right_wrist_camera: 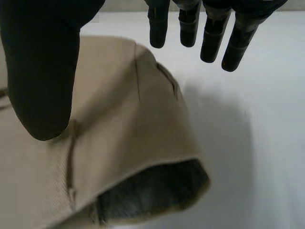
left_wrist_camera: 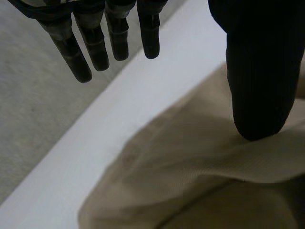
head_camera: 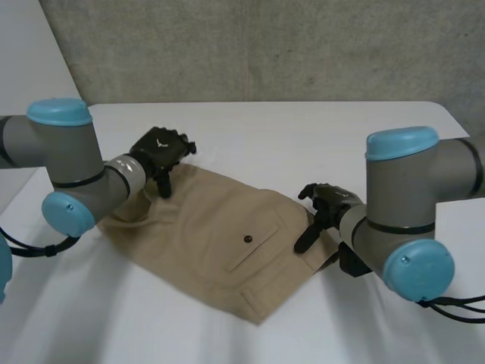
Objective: Fold the shorts.
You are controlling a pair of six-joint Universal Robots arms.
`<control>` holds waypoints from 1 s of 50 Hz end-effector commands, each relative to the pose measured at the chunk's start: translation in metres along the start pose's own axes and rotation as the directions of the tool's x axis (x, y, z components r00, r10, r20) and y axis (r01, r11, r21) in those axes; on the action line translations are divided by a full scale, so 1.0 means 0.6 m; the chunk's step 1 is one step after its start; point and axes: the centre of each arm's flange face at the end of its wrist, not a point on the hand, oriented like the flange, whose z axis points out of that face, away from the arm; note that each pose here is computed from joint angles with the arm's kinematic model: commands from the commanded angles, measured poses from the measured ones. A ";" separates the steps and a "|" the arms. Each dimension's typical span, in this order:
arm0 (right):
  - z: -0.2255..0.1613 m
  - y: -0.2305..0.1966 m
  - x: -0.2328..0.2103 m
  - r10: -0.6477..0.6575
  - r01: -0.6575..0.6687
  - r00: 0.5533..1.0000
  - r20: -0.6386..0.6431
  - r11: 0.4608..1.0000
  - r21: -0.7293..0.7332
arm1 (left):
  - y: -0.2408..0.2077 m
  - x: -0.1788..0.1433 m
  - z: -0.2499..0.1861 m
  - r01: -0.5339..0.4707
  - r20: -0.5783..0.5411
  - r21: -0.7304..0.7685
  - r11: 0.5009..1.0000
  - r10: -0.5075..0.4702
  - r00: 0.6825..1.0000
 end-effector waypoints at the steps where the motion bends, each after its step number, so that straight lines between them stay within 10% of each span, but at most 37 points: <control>1: 0.013 0.011 -0.018 -0.069 0.069 0.998 0.009 0.997 0.042 | 0.025 0.015 0.004 -0.065 -0.050 -0.055 0.996 0.063 0.997; 11: 0.023 -0.023 -0.044 -0.241 0.224 0.967 0.087 0.959 0.171 | 0.037 0.012 0.017 -0.067 -0.023 -0.062 0.996 0.065 0.998; 16: 0.015 -0.080 -0.064 -0.438 0.406 0.898 0.032 0.856 0.320 | 0.006 -0.013 0.037 -0.112 0.124 0.034 0.993 0.107 0.987; 20: -0.002 -0.167 -0.086 -0.530 0.512 0.838 -0.128 0.685 0.518 | -0.063 -0.065 0.043 -0.173 0.382 0.203 0.964 0.085 0.920; 25: -0.067 -0.307 -0.119 -0.466 0.576 0.785 -0.409 0.306 0.758 | -0.195 -0.150 -0.015 -0.225 0.659 0.479 0.849 -0.179 0.730; 30: -0.118 -0.368 -0.137 -0.384 0.532 0.797 -0.467 0.077 0.843 | -0.239 -0.148 -0.066 -0.192 0.647 0.576 0.795 -0.300 0.701; 38: -0.086 -0.304 -0.141 -0.517 0.567 0.756 -0.401 0.211 0.796 | -0.178 -0.072 -0.109 -0.010 0.531 0.545 0.838 -0.336 0.777; 50: -0.021 -0.095 -0.091 -0.723 0.706 0.663 -0.195 0.516 0.486 | 0.025 0.128 -0.175 0.213 0.319 0.050 0.976 -0.218 0.922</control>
